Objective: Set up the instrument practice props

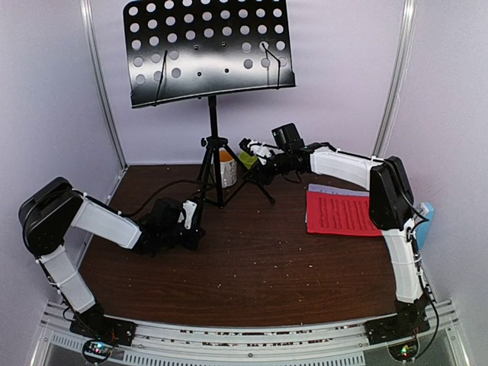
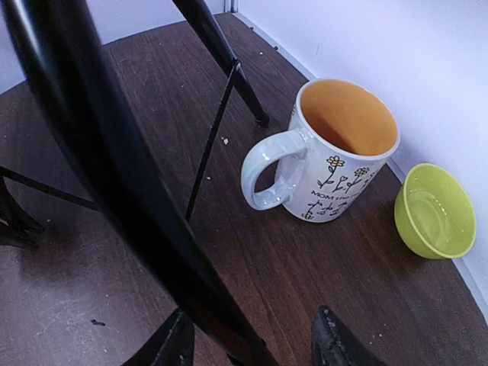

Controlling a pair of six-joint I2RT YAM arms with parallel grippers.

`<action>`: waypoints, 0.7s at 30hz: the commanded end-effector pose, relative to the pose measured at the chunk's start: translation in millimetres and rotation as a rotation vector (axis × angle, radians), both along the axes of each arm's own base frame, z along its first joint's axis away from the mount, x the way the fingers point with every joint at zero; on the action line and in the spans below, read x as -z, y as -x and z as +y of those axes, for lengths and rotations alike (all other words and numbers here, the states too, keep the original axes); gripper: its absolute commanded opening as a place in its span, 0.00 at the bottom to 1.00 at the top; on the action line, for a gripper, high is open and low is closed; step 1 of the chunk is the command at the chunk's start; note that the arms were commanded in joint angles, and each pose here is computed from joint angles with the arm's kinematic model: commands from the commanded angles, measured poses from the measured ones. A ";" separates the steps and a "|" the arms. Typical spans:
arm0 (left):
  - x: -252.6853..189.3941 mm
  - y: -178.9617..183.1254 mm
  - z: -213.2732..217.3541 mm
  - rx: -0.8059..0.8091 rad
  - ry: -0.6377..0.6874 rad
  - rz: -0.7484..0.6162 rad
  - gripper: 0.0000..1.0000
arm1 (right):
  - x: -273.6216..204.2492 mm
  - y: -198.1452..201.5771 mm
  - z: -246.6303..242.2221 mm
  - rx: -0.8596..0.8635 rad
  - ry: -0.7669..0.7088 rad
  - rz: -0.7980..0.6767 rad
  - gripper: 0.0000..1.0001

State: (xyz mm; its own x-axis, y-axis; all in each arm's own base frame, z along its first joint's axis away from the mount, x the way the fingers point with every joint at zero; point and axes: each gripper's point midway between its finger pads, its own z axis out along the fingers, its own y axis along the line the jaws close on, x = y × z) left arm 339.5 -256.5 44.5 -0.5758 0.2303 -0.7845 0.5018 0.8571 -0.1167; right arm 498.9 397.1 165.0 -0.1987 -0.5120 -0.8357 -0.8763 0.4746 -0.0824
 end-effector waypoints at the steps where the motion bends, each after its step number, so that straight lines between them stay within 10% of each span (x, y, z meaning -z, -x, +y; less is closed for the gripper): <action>1: -17.6 -4.9 2.9 -0.019 0.030 -0.035 0.07 | -7.4 6.6 14.9 -0.050 -0.018 -0.010 0.48; 11: -23.2 3.7 8.0 -0.009 0.027 -0.045 0.04 | -16.1 20.5 0.4 -0.011 -0.014 -0.031 0.02; 21: -24.2 25.7 6.4 0.036 0.058 -0.062 0.02 | -28.2 64.4 -45.3 0.071 0.006 -0.062 0.00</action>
State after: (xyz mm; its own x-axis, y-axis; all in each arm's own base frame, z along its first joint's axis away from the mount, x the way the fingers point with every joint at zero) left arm 308.9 -251.1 53.8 -0.5317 0.2872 -0.7968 0.5751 0.8130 -0.0907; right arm 437.7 379.2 169.2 -0.1400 -0.5376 -0.8315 -0.8848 0.4449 -0.1387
